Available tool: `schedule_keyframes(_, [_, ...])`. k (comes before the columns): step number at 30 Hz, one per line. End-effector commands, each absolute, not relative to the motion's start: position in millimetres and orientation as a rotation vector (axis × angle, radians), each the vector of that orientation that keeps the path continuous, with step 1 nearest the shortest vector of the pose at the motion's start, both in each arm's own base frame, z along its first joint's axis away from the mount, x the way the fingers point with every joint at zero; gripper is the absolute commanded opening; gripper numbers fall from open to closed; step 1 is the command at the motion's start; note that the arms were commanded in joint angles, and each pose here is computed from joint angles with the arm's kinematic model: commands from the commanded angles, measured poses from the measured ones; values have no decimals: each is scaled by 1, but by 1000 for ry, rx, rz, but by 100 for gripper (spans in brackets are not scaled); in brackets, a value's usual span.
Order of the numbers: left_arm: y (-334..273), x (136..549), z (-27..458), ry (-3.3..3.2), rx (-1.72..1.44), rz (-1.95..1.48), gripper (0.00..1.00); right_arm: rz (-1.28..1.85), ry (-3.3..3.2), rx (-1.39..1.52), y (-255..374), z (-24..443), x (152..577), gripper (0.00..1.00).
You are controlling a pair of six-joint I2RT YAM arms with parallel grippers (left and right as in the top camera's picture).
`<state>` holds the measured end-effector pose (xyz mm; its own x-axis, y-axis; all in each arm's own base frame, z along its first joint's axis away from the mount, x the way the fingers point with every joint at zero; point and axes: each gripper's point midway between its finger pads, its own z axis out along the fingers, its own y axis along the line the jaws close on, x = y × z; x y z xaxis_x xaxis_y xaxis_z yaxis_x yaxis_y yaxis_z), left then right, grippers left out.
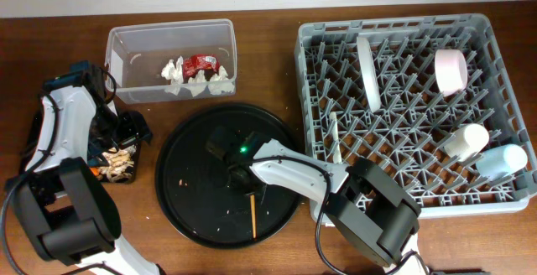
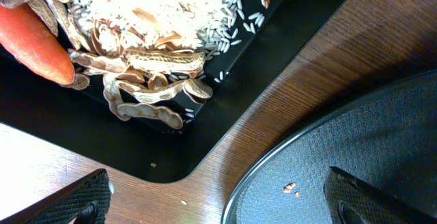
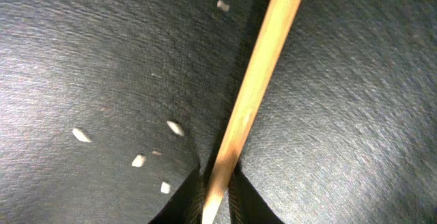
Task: Sort waste into correct bins and load items into the dishwasher rack
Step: 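Carry the chopstick into the rack and stand it upright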
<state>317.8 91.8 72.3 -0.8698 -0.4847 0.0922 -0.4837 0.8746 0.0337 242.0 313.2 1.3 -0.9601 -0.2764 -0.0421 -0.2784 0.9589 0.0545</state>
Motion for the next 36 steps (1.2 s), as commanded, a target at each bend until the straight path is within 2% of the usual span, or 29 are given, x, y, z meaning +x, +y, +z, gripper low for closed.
schedule_keyframes(1, [92,315,71,-2933,784,-20,99,-40,3086,-375,299,-9,242,14])
schedule_keyframes(4, [92,315,71,-2933,784,-20,99,-48,3096,-378,297,-8,239,5])
schedule_keyframes(6, [92,315,71,-2933,784,-20,99,-31,3079,-372,298,7,243,4])
schedule_keyframes(11, [92,315,71,-2933,784,-20,99,-166,2864,-244,257,125,285,4])
schedule_keyframes(15, [92,315,71,-2933,784,-20,99,-191,2827,36,158,181,316,4])
schedule_keyframes(18, [92,315,71,-2933,784,-20,99,-290,2897,174,108,164,318,4])
schedule_keyframes(21, [92,315,71,-2933,784,-20,99,-369,2964,259,78,121,308,4])
schedule_keyframes(24, [92,315,71,-2933,784,-20,99,-357,2989,216,74,88,303,5])
schedule_keyframes(28, [92,315,71,-2934,784,-20,99,-327,2960,121,78,87,314,6])
schedule_keyframes(29, [92,315,71,-2934,784,-20,99,-329,2959,107,78,87,315,14])
schedule_keyframes(31, [93,316,71,-2936,785,-20,99,-314,2934,106,80,88,321,15])
schedule_keyframes(32, [93,316,71,-2936,785,-20,99,-311,2931,107,81,88,322,32])
schedule_keyframes(36, [93,316,71,-2936,785,-20,99,-270,2966,116,85,87,315,33])
